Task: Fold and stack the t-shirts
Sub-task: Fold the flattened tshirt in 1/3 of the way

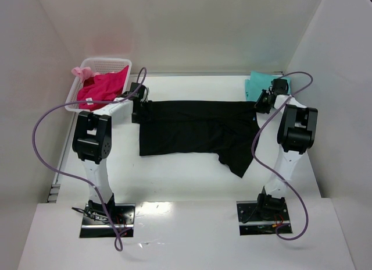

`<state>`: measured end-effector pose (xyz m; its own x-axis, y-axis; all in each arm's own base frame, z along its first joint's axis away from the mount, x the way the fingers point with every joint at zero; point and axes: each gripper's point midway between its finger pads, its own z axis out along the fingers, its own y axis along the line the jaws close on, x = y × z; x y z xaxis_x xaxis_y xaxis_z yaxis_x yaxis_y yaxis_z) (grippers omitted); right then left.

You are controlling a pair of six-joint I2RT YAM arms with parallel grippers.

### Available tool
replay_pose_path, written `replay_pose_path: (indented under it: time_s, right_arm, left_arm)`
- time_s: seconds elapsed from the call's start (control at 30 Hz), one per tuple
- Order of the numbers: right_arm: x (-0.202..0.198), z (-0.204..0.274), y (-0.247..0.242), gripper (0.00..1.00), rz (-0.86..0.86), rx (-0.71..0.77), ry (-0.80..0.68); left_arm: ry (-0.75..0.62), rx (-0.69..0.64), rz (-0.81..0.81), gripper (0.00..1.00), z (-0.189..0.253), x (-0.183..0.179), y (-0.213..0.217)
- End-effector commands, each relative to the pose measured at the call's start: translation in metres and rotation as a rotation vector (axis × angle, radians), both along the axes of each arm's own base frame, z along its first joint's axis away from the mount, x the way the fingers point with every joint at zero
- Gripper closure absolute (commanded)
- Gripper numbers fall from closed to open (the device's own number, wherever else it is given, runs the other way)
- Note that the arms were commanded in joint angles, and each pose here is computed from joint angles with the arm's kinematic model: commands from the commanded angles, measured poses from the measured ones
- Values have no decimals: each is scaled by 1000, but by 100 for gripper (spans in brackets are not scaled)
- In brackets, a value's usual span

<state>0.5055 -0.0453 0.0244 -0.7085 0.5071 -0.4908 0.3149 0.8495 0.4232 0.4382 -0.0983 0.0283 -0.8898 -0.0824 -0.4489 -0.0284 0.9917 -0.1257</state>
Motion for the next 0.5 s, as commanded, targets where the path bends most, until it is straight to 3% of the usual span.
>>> replay_pose_path:
  time_s: [0.0,0.13,0.23,0.27,0.33,0.37,0.47]
  right_arm:
    - [13,81,8,79,45,13,-169]
    - [-1,129,14,68,33,22,-255]
    - [-28,166,16,47,-2,5,-317]
    - [-51,155,20,31,-50,40,-278]
    - [-66,156,25,24,-68,59,-282]
    - [-81,153,27,0,-91,72,-272]
    - [-120,133,33,0,-127,89,-182]
  left_arm:
    - [-101,-76,-85,37,50,6,-17]
    - [-179,-141,-123,29,90,7,-28]
    - [-214,-146,-125,24,113,-3,-26]
    - [-217,-162,-118,21,118,-11,-27]
    - [-212,-180,-110,19,119,-21,-27]
    - [-201,-201,-99,19,119,-32,-28]
    - [-188,-259,-81,16,124,-59,-31]
